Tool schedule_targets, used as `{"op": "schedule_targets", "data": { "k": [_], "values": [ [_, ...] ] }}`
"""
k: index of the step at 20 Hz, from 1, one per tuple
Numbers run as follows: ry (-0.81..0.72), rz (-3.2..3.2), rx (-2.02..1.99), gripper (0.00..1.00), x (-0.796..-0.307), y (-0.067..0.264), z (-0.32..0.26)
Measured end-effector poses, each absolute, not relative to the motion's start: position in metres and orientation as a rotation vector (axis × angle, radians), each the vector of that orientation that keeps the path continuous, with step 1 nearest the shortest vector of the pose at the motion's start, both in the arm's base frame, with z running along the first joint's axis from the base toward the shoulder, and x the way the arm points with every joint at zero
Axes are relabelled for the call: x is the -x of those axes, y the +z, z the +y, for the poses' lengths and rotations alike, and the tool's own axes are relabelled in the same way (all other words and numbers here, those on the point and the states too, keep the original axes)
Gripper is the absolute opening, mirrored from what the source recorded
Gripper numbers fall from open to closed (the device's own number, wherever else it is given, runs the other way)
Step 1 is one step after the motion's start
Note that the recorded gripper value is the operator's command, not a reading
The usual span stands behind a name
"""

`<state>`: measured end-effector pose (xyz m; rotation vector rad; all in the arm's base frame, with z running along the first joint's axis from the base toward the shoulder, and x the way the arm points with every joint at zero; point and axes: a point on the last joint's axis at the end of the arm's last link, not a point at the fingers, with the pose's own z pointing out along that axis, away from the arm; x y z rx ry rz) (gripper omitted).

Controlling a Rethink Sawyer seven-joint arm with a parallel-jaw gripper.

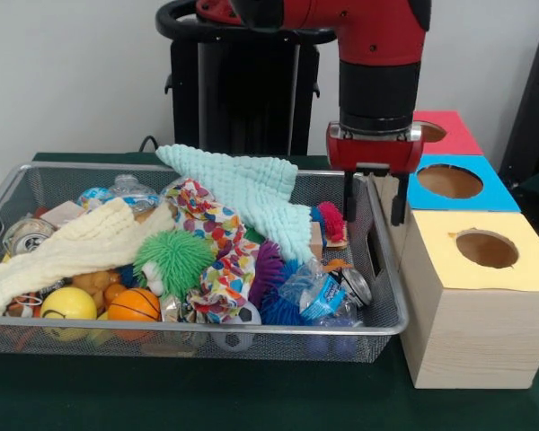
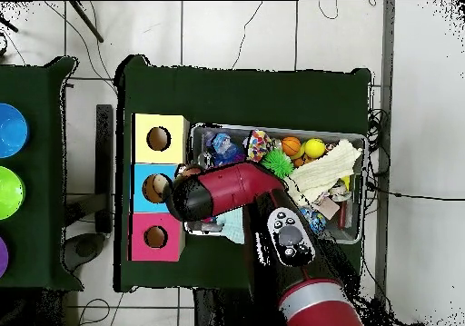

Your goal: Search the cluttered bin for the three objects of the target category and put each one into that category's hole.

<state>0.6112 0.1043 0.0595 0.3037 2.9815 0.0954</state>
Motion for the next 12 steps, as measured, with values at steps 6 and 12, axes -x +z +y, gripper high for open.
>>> {"op": "schedule_targets", "data": {
  "k": [6,12],
  "values": [
    [0.064,2.997,-0.293,1.0,-0.608,0.083,0.105],
    [0.043,2.988,-0.287,1.0,-0.612,0.099,0.103]
  ]
}}
